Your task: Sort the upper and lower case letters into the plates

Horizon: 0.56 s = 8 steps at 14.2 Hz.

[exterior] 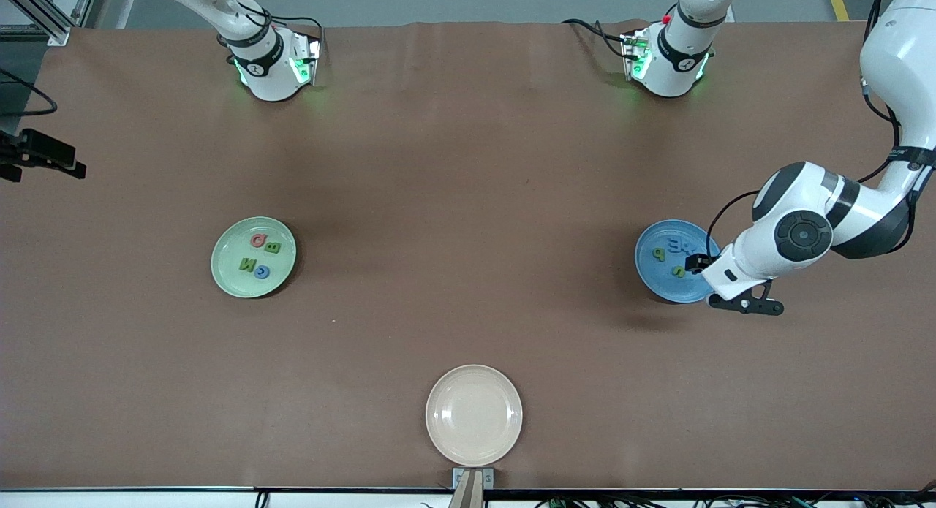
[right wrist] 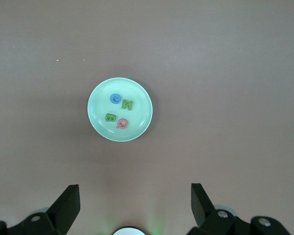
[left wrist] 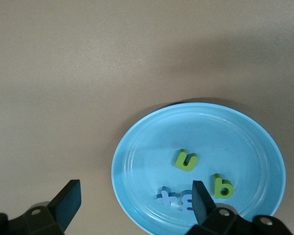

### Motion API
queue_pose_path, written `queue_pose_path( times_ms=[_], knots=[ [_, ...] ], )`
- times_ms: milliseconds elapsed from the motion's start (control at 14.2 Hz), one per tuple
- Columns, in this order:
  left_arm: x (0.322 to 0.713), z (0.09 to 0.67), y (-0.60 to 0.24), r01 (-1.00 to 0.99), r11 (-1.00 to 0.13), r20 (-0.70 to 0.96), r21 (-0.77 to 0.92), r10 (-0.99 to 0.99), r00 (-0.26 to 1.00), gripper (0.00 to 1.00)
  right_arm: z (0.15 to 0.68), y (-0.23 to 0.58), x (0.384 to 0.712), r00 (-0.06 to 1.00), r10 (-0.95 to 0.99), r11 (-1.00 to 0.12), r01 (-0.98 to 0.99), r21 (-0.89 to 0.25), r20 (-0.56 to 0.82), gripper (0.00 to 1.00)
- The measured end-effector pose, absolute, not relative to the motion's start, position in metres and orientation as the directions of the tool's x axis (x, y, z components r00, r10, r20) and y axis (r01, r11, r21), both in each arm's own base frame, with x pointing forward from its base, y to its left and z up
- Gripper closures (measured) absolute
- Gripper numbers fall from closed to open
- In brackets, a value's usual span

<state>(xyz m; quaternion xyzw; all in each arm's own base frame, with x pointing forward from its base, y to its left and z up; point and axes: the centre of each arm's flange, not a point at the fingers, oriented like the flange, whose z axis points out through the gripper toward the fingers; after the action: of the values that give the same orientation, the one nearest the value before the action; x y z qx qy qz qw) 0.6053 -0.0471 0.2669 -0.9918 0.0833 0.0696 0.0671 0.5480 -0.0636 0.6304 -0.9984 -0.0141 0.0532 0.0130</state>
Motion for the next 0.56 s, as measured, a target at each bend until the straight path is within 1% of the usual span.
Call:
queue_pose_path(
  times_ms=[282, 565],
  knots=[
    [0.607, 0.271, -0.040, -0.153, -0.984, -0.166, -0.086, -0.138, 0.976, 0.00, 0.645, -0.042, 0.539, 0.995, 0.030, -0.999, 0.027, -0.026, -0.098, 0.00],
    [0.606, 0.277, 0.007, -0.179, -0.984, -0.237, -0.019, -0.170, 0.957, 0.00, 0.663, -0.043, 0.522, 0.995, 0.027, -0.999, 0.024, -0.028, -0.092, 0.00]
  ],
)
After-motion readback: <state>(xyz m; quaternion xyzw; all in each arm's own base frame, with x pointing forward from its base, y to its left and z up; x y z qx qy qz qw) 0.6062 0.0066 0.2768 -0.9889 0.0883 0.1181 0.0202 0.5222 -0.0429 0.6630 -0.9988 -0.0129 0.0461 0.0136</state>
